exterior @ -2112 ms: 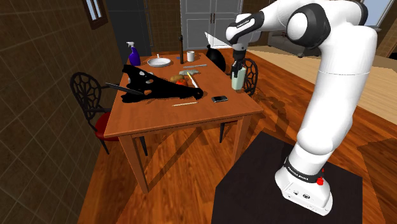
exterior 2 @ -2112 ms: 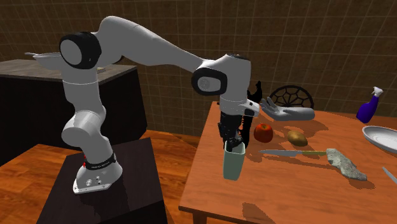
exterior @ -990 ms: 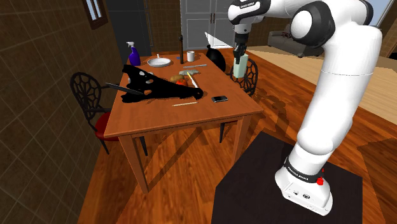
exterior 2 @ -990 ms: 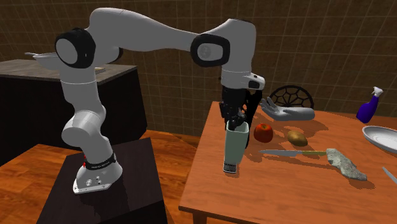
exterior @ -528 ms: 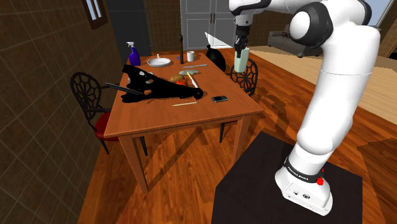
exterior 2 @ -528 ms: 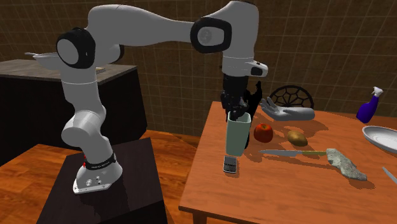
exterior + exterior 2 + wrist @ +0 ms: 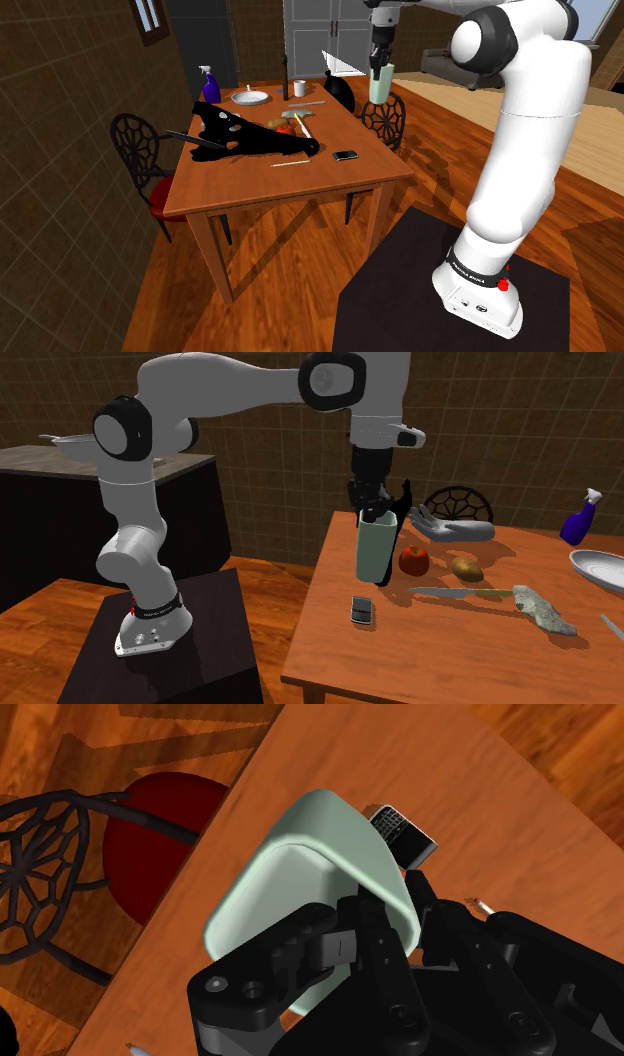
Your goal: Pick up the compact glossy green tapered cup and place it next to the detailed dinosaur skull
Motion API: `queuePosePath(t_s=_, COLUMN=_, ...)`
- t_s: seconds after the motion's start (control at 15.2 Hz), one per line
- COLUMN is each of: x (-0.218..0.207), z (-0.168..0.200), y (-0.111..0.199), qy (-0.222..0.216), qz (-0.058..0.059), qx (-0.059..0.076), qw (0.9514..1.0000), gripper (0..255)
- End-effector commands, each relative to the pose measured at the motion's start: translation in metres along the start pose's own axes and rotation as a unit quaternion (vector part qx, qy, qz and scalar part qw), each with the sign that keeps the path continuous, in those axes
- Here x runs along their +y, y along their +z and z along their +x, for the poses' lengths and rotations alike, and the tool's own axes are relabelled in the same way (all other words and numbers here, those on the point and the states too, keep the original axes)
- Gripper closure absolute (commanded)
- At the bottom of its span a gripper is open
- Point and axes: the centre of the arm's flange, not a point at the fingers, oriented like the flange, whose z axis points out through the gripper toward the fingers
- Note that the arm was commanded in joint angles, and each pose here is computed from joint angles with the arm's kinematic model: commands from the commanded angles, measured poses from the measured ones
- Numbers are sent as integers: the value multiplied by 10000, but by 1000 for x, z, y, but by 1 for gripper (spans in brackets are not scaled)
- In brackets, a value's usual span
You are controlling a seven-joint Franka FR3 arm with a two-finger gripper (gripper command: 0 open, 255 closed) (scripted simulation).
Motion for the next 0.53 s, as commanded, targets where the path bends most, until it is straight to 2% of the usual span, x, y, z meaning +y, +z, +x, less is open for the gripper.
queuePosePath(t_s=0.0, x=1, z=0, y=-11, qy=0, qz=1, qx=-1, qw=10000, gripper=255)
queuePosePath(t_s=0.46, x=2, z=-1, y=-48, qy=0, qz=1, qx=-1, qw=10000, gripper=255)
